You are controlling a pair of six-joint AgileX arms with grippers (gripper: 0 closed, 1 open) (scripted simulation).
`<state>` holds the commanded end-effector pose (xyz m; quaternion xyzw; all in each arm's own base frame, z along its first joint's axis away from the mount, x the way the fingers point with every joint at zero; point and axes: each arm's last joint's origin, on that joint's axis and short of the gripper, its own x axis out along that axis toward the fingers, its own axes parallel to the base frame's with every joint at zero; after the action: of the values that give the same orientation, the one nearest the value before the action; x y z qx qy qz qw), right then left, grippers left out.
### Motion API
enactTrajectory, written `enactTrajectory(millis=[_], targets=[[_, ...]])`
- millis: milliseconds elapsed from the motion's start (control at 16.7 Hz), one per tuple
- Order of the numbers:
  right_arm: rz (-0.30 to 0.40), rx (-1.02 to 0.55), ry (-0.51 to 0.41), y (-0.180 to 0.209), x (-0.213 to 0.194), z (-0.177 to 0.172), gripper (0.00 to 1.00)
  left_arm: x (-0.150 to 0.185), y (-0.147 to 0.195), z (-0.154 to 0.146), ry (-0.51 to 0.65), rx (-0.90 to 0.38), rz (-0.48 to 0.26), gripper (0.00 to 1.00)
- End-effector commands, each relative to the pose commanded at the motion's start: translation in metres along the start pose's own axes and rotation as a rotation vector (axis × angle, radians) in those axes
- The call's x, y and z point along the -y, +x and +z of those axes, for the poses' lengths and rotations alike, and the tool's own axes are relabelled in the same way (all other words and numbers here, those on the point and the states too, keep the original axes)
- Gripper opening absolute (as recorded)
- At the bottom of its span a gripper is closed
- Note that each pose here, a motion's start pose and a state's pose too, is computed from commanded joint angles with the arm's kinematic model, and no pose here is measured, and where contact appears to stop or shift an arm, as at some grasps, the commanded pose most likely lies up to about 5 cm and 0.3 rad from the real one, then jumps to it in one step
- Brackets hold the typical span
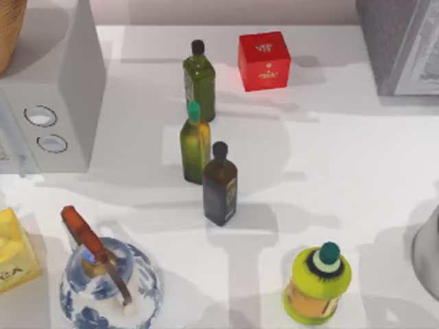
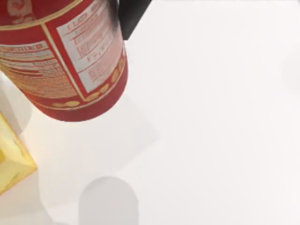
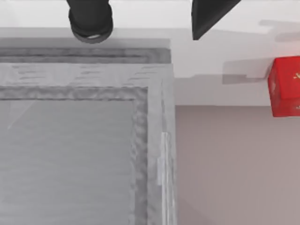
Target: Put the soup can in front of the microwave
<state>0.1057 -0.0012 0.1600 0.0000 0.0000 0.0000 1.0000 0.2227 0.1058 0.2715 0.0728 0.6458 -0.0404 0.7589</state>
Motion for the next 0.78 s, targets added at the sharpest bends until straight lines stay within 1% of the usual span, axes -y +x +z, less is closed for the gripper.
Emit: enactTrajectory(millis=[180, 300, 420, 780], targets=[[0.000, 0.000, 0.000, 0.000, 0.000, 0.000, 1.00, -0.030, 0.039, -0.020, -0.094, -0.040, -0.018, 0.00], [0.000, 0.000, 0.000, 0.000, 0.000, 0.000, 1.00, -0.041, 0.056, -0.029, -0.131, -0.054, -0.029, 0.00], [0.000, 0.000, 0.000, 0.000, 0.000, 0.000, 1.00, -0.044, 0.061, -0.032, -0.142, -0.058, -0.033, 0.00], [0.000, 0.000, 0.000, 0.000, 0.000, 0.000, 1.00, -0.043, 0.062, -0.031, -0.138, -0.057, -0.031, 0.00]])
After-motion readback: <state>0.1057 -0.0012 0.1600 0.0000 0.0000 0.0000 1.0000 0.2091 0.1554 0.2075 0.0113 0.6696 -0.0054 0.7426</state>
